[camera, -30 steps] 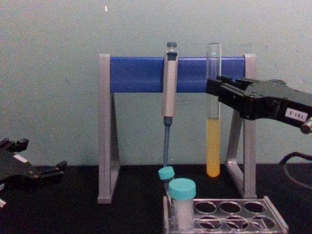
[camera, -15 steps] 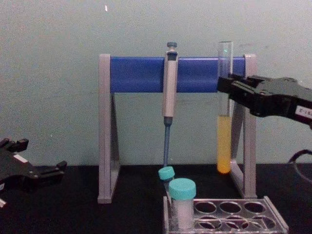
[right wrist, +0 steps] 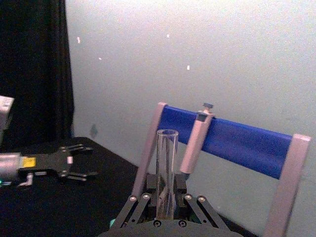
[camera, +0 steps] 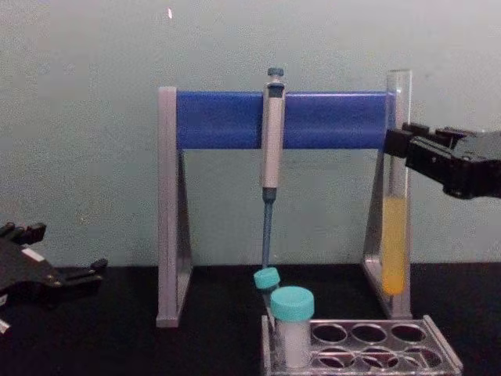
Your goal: Pick up the test tube from the test tube rack, shake it, then place it back into the test tube rack.
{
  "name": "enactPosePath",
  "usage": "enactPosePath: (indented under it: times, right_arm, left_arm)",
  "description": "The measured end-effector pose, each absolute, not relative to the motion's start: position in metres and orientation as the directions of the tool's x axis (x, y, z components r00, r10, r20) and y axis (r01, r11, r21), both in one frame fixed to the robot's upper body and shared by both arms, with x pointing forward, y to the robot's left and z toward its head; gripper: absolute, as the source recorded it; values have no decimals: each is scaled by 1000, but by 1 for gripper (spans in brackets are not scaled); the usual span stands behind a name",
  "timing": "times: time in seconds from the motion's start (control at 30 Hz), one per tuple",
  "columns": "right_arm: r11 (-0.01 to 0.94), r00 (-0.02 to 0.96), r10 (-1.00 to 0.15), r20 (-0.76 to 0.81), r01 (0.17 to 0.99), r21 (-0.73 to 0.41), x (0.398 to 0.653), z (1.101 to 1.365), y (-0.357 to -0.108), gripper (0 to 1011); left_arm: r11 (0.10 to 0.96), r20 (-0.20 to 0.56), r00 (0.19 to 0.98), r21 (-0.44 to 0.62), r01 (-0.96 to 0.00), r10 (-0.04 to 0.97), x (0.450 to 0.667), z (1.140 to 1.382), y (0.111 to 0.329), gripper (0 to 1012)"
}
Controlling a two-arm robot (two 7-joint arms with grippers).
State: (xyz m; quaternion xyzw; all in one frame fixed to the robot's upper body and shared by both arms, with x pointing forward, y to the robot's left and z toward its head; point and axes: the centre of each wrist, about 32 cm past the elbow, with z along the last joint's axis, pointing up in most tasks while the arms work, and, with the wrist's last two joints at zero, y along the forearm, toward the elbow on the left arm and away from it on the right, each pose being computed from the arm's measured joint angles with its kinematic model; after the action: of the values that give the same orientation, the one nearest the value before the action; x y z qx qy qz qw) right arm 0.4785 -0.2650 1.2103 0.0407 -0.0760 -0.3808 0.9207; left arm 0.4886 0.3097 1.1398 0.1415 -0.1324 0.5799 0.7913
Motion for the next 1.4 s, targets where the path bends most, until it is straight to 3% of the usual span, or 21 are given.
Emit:
enactPosePath:
  times: [0.27,0.5,0.83,1.4]
  right_arm:
    - [759,756,-649,85,636,136,477,1208,-250,226]
    - [777,774,-626,89,610,158,493,1210,-238,226]
    - [758,752,-650,111,630,170,510,1213,-239,226]
    - [727,720,-685,111,664,174,512,1212,-247,226]
  left_arm:
    - [287,374,292,70,-955,880,489,1140,310,1001]
    - [287,374,292,70,-955,880,489,1140,310,1001]
    - [287,374,292,70,-955,880,489,1140,310,1001]
    - [287,374,292,70,-955,880,489,1140,310,1001]
